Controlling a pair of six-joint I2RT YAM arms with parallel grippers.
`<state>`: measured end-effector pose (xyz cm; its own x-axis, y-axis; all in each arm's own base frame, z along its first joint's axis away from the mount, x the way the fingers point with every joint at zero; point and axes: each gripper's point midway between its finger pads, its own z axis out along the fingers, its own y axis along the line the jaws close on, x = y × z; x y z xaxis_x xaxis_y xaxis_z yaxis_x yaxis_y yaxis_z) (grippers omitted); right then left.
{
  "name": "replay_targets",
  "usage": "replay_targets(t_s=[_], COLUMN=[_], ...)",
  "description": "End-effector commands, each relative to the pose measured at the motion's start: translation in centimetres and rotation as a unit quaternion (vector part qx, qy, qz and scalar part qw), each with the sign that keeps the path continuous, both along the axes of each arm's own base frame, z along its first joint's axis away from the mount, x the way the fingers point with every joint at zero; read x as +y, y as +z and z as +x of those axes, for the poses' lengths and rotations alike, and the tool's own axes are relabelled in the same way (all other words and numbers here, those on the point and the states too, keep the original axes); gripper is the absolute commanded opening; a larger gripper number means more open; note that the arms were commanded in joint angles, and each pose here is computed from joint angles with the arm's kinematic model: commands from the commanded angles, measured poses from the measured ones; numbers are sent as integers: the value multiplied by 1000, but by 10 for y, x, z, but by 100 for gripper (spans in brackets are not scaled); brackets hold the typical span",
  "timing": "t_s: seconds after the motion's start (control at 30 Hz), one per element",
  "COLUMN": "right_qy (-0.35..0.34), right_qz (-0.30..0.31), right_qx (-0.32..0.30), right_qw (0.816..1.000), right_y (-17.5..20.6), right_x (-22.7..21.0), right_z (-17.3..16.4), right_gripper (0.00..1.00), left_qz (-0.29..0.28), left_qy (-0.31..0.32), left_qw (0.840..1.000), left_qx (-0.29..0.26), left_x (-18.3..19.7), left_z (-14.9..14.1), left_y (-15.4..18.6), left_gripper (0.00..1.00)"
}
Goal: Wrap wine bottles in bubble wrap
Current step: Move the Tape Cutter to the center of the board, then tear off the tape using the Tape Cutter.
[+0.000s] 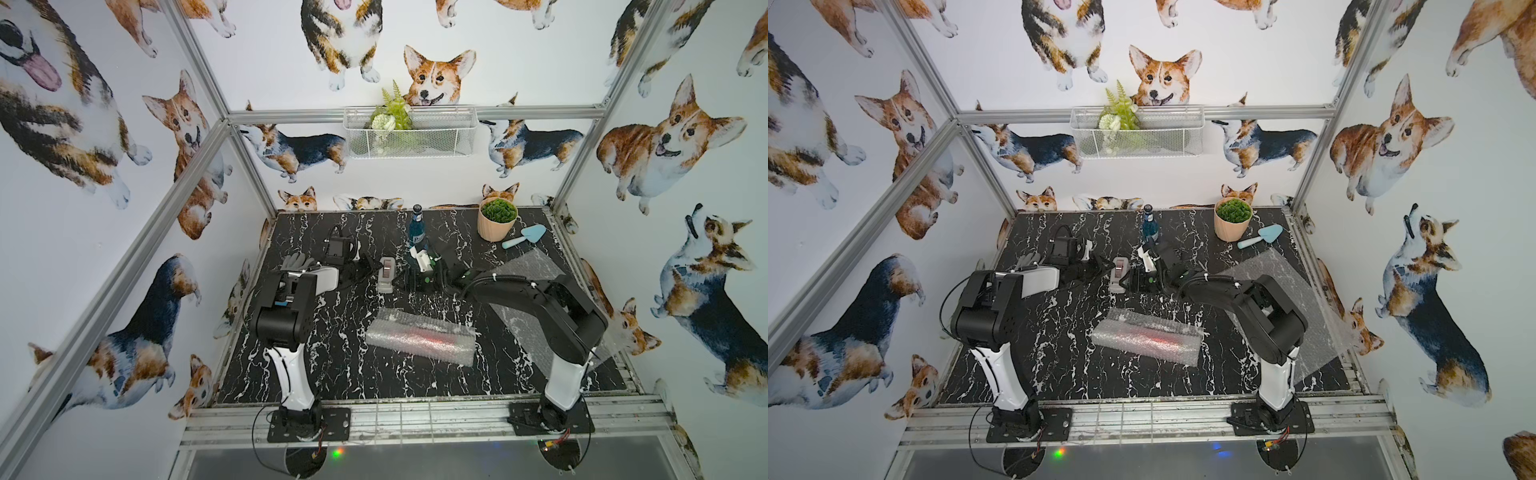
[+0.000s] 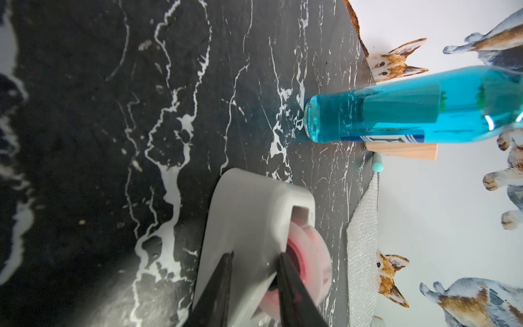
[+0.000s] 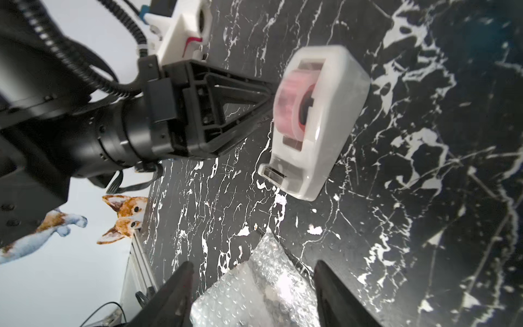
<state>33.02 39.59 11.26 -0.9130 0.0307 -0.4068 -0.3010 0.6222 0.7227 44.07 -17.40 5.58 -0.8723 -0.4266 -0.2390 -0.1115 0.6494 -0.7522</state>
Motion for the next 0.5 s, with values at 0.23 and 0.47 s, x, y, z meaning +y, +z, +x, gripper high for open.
replay_targets(t_s=[0.23, 0.47], right_qy=[-59, -64], right_qz=[71, 88], right_qx=[76, 93], right_qw=[993, 990], right_y=[-13, -26], right_x=[32, 43], right_z=[32, 46], right_gripper=[51, 45], left_qz=[22, 17], left_qy=[-20, -28], left_qw=[1000, 999], left_qx=[10, 6], left_x=[1, -2], left_z=[-4, 0], left_y=[-2, 1], left_gripper=[32, 32])
